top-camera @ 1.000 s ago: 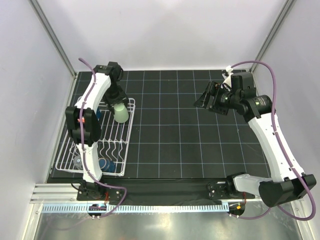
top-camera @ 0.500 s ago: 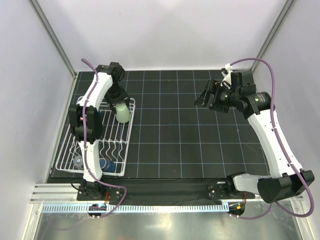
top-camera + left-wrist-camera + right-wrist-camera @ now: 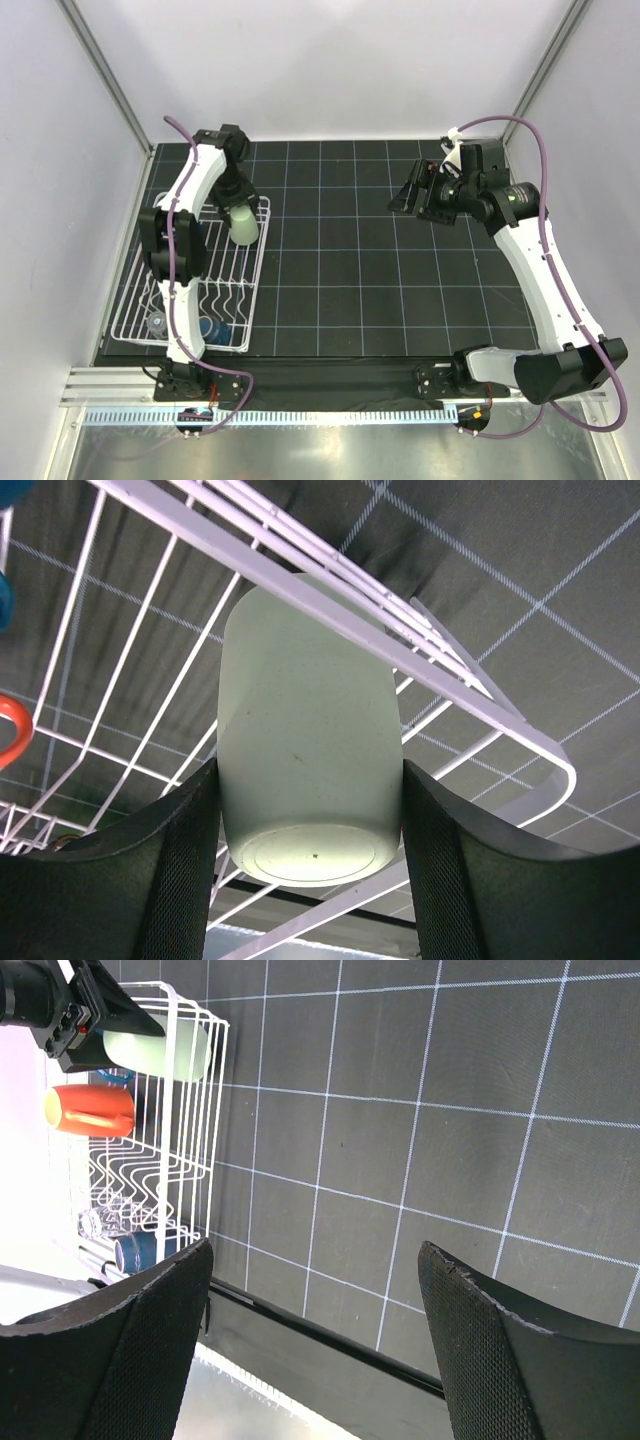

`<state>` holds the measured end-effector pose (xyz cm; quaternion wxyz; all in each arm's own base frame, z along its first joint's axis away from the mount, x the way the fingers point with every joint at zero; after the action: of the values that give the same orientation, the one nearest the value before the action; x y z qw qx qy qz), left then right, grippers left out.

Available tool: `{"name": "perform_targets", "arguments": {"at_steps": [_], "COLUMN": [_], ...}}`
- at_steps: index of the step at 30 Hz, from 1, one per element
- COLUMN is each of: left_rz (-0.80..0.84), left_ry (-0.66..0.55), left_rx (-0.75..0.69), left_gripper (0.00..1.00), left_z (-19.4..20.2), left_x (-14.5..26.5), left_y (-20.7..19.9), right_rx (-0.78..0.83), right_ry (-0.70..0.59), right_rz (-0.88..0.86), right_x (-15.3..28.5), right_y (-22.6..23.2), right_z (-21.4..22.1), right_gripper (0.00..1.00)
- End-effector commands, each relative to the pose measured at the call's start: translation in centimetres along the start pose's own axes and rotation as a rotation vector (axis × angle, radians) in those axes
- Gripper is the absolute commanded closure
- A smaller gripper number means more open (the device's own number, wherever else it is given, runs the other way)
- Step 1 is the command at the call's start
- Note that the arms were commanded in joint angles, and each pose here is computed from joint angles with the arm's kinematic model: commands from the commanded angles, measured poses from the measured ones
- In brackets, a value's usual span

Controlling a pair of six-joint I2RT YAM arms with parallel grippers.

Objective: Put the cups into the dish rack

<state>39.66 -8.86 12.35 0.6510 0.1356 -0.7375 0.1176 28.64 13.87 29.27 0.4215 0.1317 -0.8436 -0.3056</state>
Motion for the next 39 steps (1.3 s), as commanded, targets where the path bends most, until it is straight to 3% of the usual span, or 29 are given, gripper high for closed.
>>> {"name": "perform_targets", "arguments": {"at_steps": [1,18,31,32,39], "left_rz": [-0.042,-0.047,-0.036,-0.028,-0.022], "left_ry": [-0.013,-0.080,-0.120,-0.126,-0.152], "left_rx": [-0.004,-0.039,-0.055,-0.058,-0.055], "left_gripper": [1.00,0.94,0.76,0.02,0.00], "left_z": [-0.3,-0.9,-1.3,-1.3,-1.6], "left_x": [1.2,2.0,2.7,2.9,3.6], "left_y": [1.2,1.7,1.8,1.7,1.7], "right_rx": [0.026,0.022,0.020,0.019,0.018], "right_ry": [-0.024,-0.016,-0.009,-0.009,-0.007], "right_rz": [-0.031,-0.037,-0.043,-0.042,-0.040], "right_x": [0.6,0.4,0.2,0.2,0.2], "right_y": [0.9,0.8,0.7,0.7,0.5], "right_z": [-0.8,-0.5,-0.3,-0.3,-0.2], "right_gripper": [0.17,0.17,0.17,0.17,0.17]}}
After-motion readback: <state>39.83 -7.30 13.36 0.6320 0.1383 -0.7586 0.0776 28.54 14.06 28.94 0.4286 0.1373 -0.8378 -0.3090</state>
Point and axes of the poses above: each gripper's point midway between its finger pads, its own x axis back along the fingers, its own y axis along the line the jaws close on, z = x × y, the point moved 1 cm from there along x, back along the fingers, and after that the axes turned 10 degrees about -x, right-handed, at the moved point
